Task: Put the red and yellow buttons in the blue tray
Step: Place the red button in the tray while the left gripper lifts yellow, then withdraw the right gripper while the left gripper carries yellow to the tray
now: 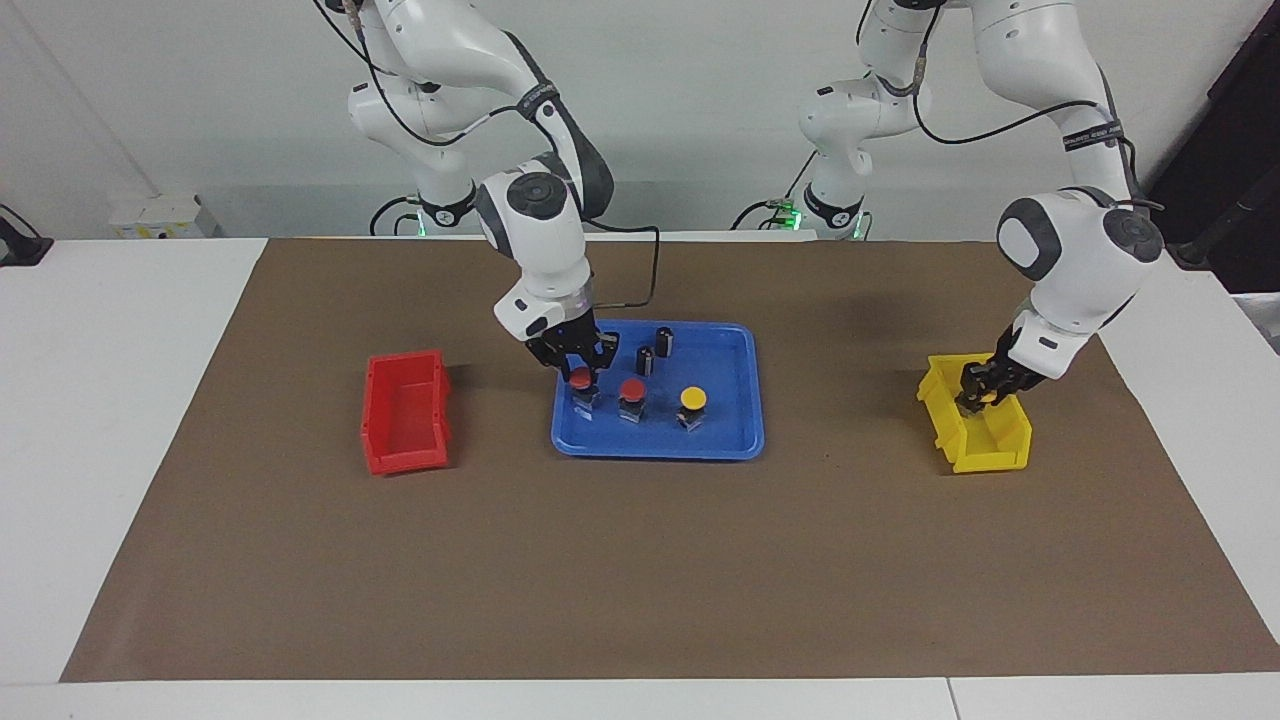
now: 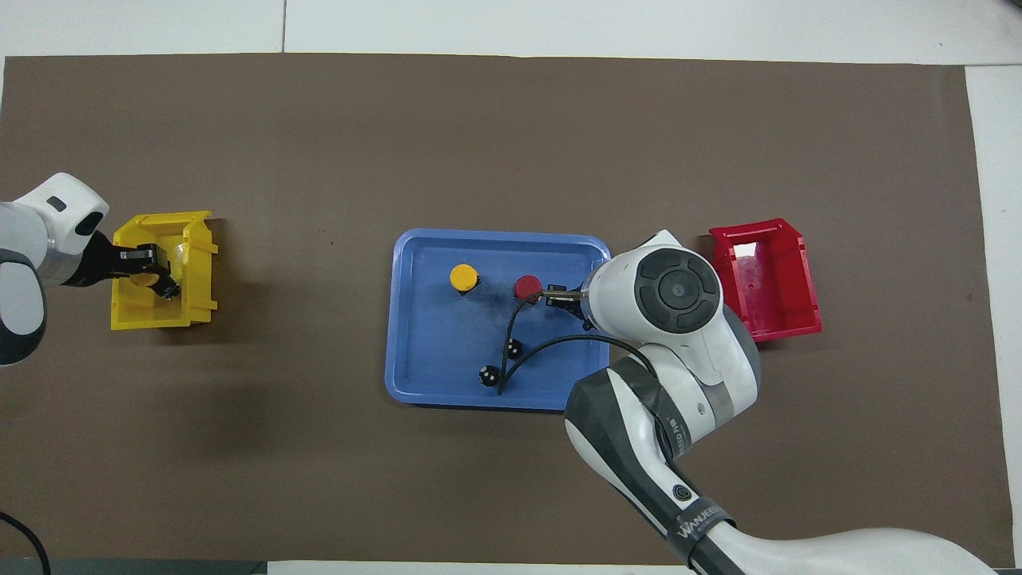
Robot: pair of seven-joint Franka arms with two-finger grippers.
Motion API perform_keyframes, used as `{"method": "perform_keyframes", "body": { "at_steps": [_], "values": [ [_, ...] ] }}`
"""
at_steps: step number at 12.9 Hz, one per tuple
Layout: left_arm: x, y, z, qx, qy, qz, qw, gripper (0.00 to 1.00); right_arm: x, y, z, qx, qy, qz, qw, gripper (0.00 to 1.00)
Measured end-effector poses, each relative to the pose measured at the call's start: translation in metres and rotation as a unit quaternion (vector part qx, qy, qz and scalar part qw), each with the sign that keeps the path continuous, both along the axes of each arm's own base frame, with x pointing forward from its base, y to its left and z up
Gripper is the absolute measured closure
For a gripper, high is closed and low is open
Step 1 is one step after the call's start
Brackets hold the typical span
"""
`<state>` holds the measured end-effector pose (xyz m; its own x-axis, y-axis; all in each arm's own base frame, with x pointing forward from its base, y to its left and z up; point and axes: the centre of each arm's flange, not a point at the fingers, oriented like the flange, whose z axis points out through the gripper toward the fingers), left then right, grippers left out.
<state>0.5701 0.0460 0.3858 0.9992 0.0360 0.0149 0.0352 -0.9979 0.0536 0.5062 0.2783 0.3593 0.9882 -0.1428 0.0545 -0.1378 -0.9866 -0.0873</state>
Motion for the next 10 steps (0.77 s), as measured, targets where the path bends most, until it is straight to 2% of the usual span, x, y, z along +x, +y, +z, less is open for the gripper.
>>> {"method": "perform_keyframes", "body": {
  "at_steps": [1, 2, 3, 5, 6, 7, 8, 10],
  "values": [
    [0.005, -0.001, 0.018, -0.002, 0.009, -0.002, 1.000, 0.59, 0.000, 0.000, 0.000, 0.000, 0.000, 0.000, 1.000, 0.52],
    [0.010, -0.004, 0.039, -0.004, 0.018, -0.001, 1.000, 0.59, 0.001, 0.000, 0.001, 0.000, -0.001, 0.000, 1.000, 0.38],
    [0.013, -0.015, 0.056, -0.005, 0.020, 0.006, 1.000, 0.59, 0.003, 0.000, 0.004, 0.001, -0.003, -0.001, 1.000, 0.28],
    [0.017, -0.081, 0.073, -0.004, 0.019, 0.036, 0.999, 0.59, 0.019, -0.013, 0.028, -0.011, -0.002, -0.010, 1.000, 0.06],
    [0.013, -0.129, 0.074, -0.004, 0.020, 0.048, 0.999, 0.59, 0.033, -0.028, 0.050, -0.021, 0.004, -0.023, 1.000, 0.00],
    [0.006, -0.177, 0.074, -0.005, 0.016, 0.058, 0.998, 0.59, 0.047, -0.049, 0.075, -0.030, 0.012, -0.040, 0.999, 0.00],
    [-0.004, -0.224, 0.075, -0.010, 0.003, 0.065, 0.998, 0.59, 0.059, -0.076, 0.104, -0.037, 0.021, -0.059, 0.997, 0.00],
    [-0.024, -0.298, 0.067, -0.039, -0.023, 0.070, 0.997, 0.59, 0.070, -0.125, 0.153, -0.044, 0.031, -0.093, 0.994, 0.00]
  ]
}}
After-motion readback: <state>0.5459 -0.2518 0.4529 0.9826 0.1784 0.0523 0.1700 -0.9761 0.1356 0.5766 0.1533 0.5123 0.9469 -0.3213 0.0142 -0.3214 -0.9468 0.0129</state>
